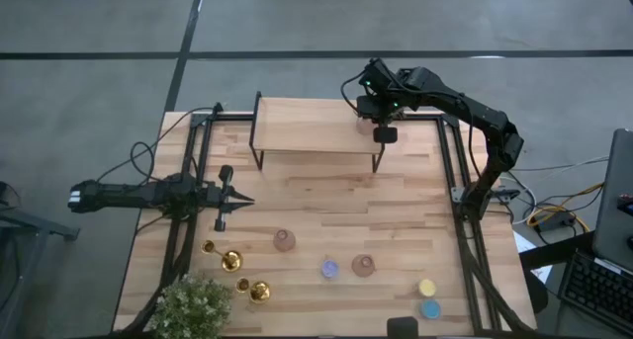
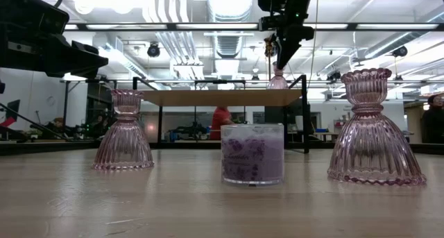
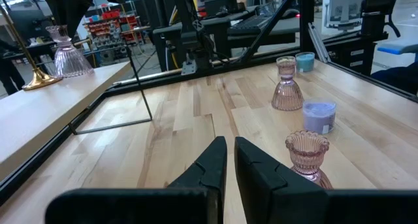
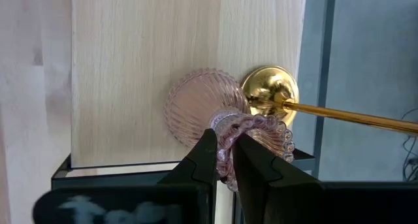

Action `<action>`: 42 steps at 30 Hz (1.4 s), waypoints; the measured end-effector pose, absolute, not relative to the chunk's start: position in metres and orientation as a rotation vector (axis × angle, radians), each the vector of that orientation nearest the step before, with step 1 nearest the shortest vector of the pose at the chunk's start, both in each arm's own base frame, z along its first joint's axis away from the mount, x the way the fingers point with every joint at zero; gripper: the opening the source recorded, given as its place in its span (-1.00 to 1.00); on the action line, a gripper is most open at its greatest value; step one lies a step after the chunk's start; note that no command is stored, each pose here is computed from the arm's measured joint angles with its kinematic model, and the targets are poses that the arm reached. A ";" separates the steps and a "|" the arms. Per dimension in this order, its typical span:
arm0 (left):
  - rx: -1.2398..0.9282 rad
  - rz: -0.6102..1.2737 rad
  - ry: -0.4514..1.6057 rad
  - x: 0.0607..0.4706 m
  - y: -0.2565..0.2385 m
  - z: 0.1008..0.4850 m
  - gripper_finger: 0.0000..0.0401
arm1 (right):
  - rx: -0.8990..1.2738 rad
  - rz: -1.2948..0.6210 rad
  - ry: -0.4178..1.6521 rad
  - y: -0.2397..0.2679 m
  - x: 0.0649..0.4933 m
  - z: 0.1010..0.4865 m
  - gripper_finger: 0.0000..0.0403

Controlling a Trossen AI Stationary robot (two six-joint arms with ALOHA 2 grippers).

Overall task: Pick & Place candle stick holders
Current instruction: Put the top purple candle holder on the shelf

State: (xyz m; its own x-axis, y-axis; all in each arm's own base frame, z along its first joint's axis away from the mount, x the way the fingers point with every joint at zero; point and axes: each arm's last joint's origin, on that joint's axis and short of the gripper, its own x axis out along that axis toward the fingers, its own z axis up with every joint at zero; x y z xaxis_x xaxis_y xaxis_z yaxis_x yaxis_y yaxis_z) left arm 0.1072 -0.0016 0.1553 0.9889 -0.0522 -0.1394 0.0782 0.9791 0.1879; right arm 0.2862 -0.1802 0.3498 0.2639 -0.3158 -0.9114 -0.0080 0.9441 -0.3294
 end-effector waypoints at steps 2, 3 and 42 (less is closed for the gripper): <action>0.194 -0.066 0.134 0.107 -0.002 0.155 -0.83 | -0.294 -0.209 1.293 -0.180 0.286 0.350 -0.86; 0.194 -0.066 0.134 0.107 -0.002 0.155 -0.83 | -0.296 -0.207 1.294 -0.180 0.286 0.350 -0.86; 0.194 -0.065 0.134 0.107 -0.002 0.155 -0.83 | -0.326 -0.158 1.277 -0.179 0.288 0.350 -0.85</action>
